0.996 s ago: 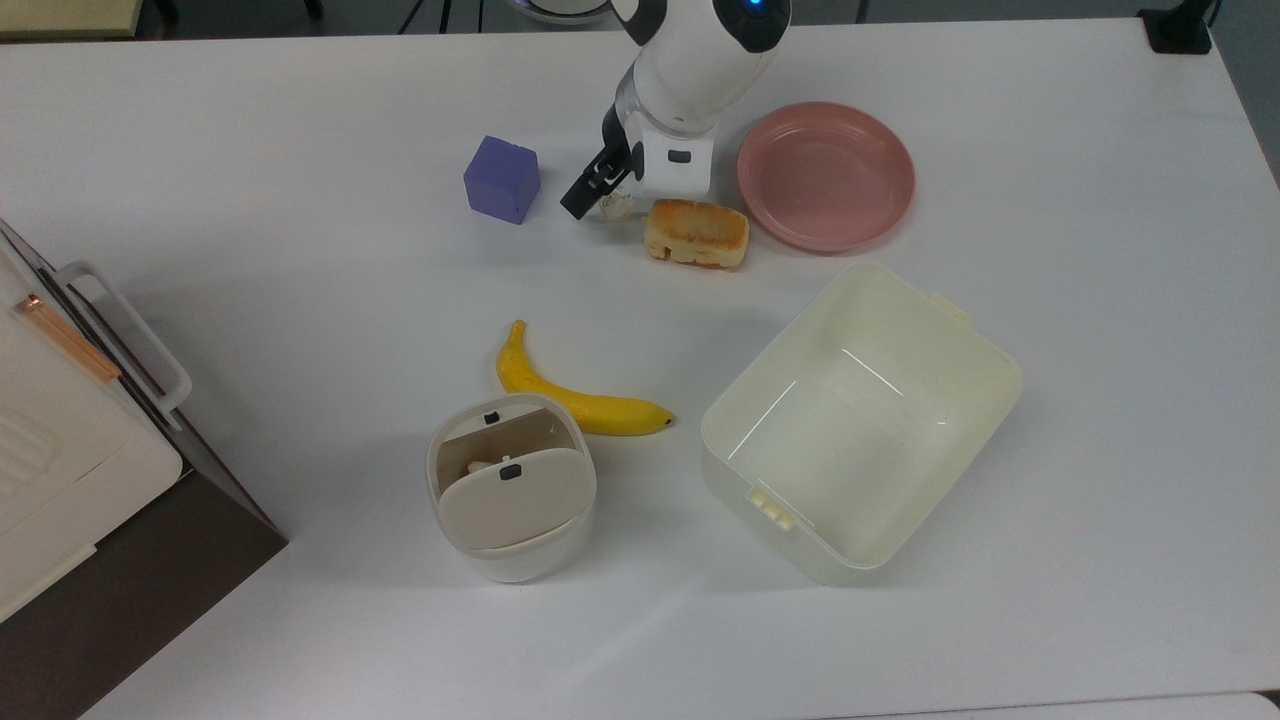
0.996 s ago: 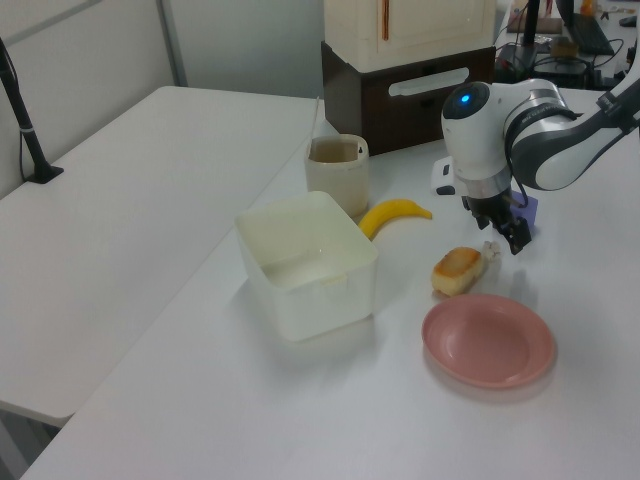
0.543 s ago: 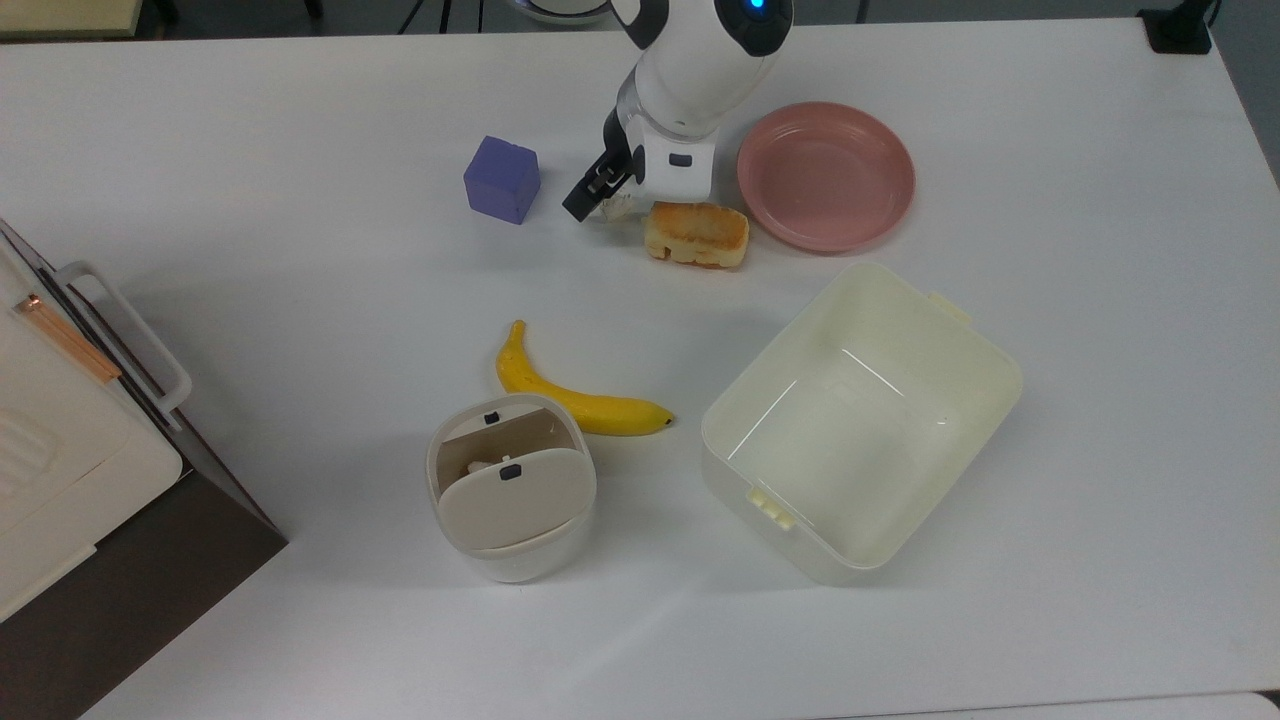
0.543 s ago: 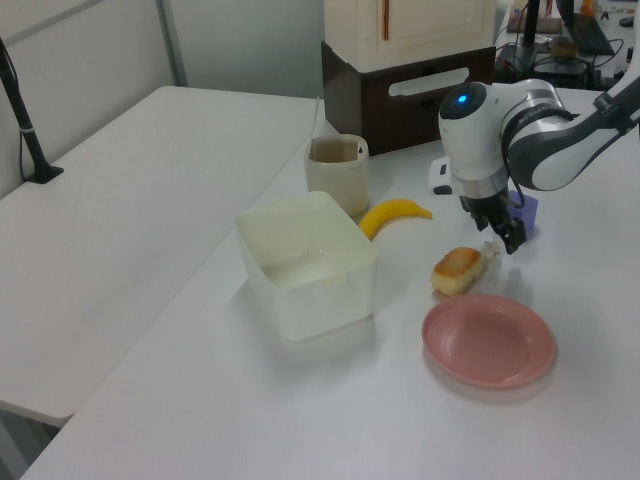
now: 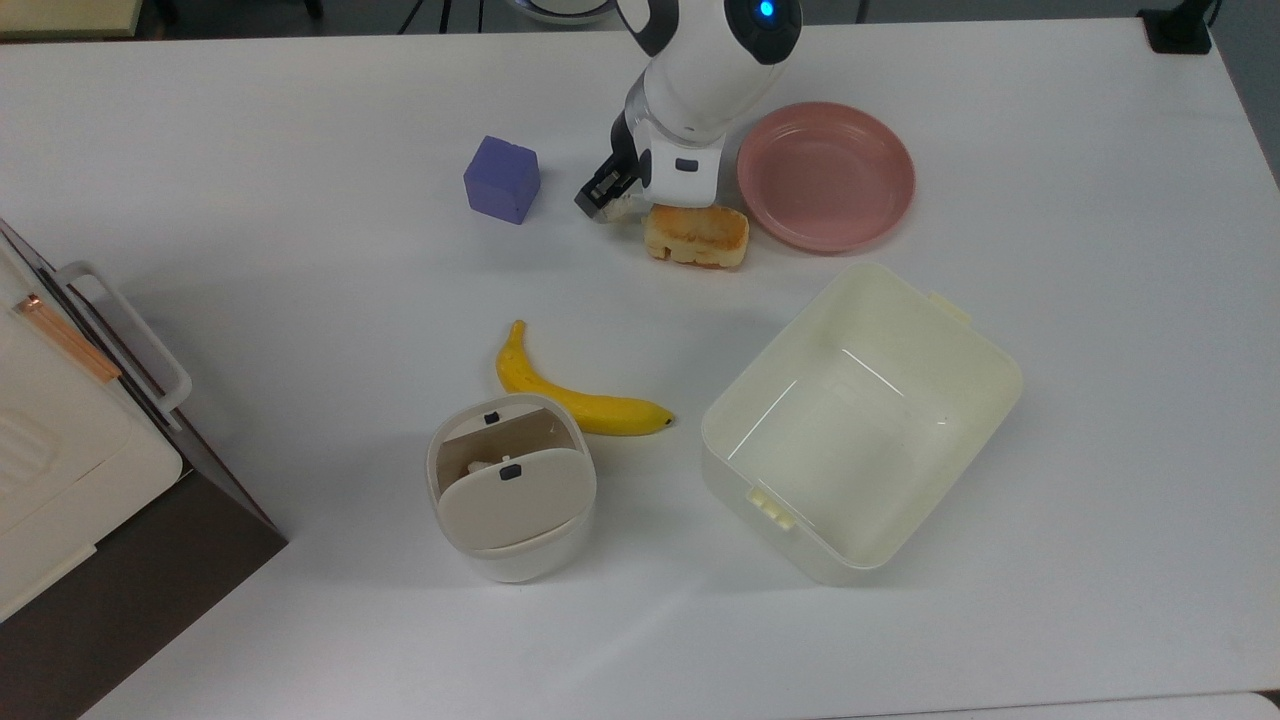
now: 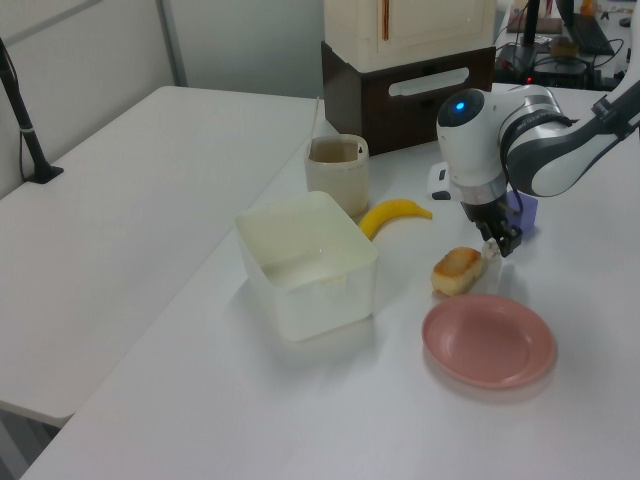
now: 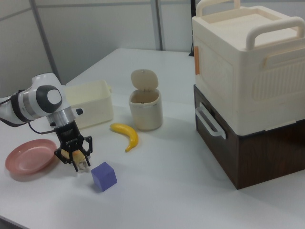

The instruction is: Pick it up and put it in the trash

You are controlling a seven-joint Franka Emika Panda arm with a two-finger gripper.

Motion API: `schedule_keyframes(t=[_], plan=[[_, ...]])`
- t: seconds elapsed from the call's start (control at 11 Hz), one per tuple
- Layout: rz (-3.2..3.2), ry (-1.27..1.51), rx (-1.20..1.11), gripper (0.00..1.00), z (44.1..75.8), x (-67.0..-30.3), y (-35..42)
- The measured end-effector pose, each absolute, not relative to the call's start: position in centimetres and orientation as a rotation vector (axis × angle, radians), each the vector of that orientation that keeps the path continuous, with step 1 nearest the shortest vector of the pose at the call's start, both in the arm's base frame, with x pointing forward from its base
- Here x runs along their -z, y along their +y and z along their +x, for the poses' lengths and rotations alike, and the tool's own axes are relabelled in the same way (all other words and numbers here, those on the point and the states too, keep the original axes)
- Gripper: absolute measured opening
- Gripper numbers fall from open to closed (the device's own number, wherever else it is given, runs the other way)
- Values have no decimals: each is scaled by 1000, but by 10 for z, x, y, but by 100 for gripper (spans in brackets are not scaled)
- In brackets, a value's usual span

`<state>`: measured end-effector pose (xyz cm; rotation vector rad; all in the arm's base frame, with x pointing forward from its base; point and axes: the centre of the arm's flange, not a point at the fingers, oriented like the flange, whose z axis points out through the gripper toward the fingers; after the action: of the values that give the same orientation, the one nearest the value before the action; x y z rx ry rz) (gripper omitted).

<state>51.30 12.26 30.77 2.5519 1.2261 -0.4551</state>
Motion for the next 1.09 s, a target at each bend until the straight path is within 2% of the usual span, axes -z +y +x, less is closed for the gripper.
schedule_keyframes(t=[0.09, 0.18, 0.27, 0.36, 0.81, 1.09], plan=[[2541, 1231, 458, 38, 513, -306, 123], [2525, 1240, 459, 19, 513, -306, 124], [2514, 1250, 457, 18, 513, -306, 127], [2507, 1258, 454, 6, 512, -306, 129], [2506, 1262, 419, 3, 520, -316, 132], [2522, 1237, 300, 3, 549, -357, 123]])
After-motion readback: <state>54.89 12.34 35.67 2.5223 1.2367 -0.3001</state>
